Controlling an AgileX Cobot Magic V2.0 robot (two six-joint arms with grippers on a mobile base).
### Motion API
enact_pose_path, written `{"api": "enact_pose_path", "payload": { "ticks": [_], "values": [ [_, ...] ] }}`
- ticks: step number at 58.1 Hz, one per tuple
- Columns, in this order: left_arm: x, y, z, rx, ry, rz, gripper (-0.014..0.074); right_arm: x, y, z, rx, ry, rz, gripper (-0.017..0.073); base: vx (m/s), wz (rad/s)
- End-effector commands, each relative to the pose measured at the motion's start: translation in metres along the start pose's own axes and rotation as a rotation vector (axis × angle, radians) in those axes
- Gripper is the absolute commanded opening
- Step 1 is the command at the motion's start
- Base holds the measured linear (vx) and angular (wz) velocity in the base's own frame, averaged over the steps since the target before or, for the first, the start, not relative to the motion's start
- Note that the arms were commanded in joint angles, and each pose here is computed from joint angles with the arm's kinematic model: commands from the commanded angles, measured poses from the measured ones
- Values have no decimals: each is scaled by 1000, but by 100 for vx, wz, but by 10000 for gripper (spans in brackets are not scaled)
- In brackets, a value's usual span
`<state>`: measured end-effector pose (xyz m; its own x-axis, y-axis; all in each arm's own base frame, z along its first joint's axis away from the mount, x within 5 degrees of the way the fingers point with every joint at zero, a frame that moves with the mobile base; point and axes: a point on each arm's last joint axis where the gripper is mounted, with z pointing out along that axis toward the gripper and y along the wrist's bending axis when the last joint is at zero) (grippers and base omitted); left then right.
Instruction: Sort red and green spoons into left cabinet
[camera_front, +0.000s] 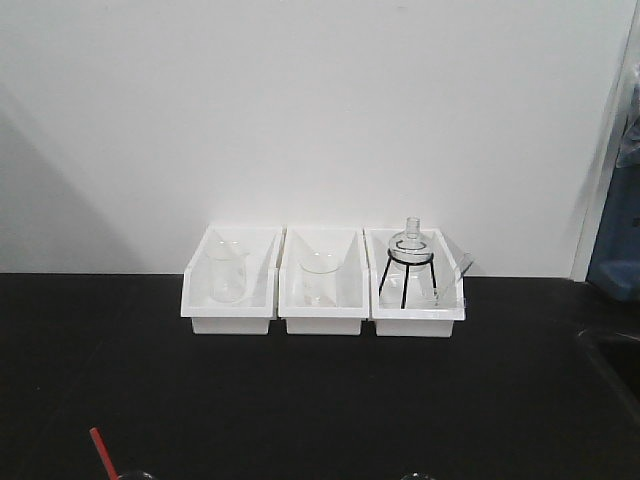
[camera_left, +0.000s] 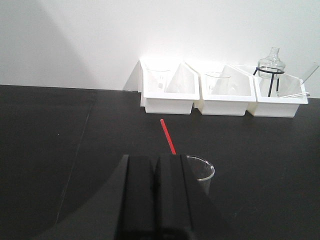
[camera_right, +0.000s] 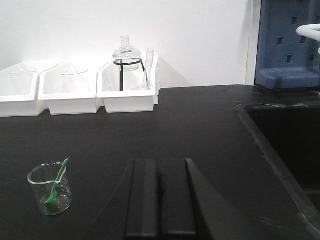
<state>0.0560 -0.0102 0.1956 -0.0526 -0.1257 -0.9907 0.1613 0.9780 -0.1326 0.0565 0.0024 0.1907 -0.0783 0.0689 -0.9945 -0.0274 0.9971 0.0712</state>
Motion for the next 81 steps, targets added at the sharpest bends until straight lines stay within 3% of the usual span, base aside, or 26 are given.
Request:
{"api": "enact_pose_path", "payload": {
  "ticks": [1, 46, 53, 60, 64, 67, 69, 73, 77, 81],
  "values": [
    [-9, 0, -2, -1, -107, -18, 3, -5, -1, -1, 9, -88, -5, -5, 0, 0],
    [-9, 0, -2, -1, -107, -18, 3, -5, -1, -1, 9, -95, -1, -5, 0, 0],
    [-10, 0, -2, -1, -114, -18, 3, -9, -1, -1, 10, -138, 8, -5, 0, 0],
    [-13, 0, -3, -3, -147, -18, 3, -23, -1, -4, 11, -271, 36, -5, 0, 0],
    [-23, 0, -4, -1, -215, -57, 3, -37, -1, -8, -1, -336, 136, -5, 0, 0],
    [-31, 0, -6, 6, -272, -122, 3, -46, 0, -11, -11, -351, 175, -5, 0, 0],
    [-38, 0, -8, 14, -308, -180, 3, -52, 0, -13, -16, -355, 179, -5, 0, 0],
    [-52, -2, -12, 33, -338, -235, 3, -71, 3, -20, -29, -356, 165, -5, 0, 0],
    [-67, -6, -17, 49, -341, -238, 3, -86, 6, -24, -36, -325, 144, -5, 0, 0],
    [-84, -9, -17, 53, -309, -208, 3, -105, 8, -27, -38, -292, 106, -5, 0, -1]
  ]
}}
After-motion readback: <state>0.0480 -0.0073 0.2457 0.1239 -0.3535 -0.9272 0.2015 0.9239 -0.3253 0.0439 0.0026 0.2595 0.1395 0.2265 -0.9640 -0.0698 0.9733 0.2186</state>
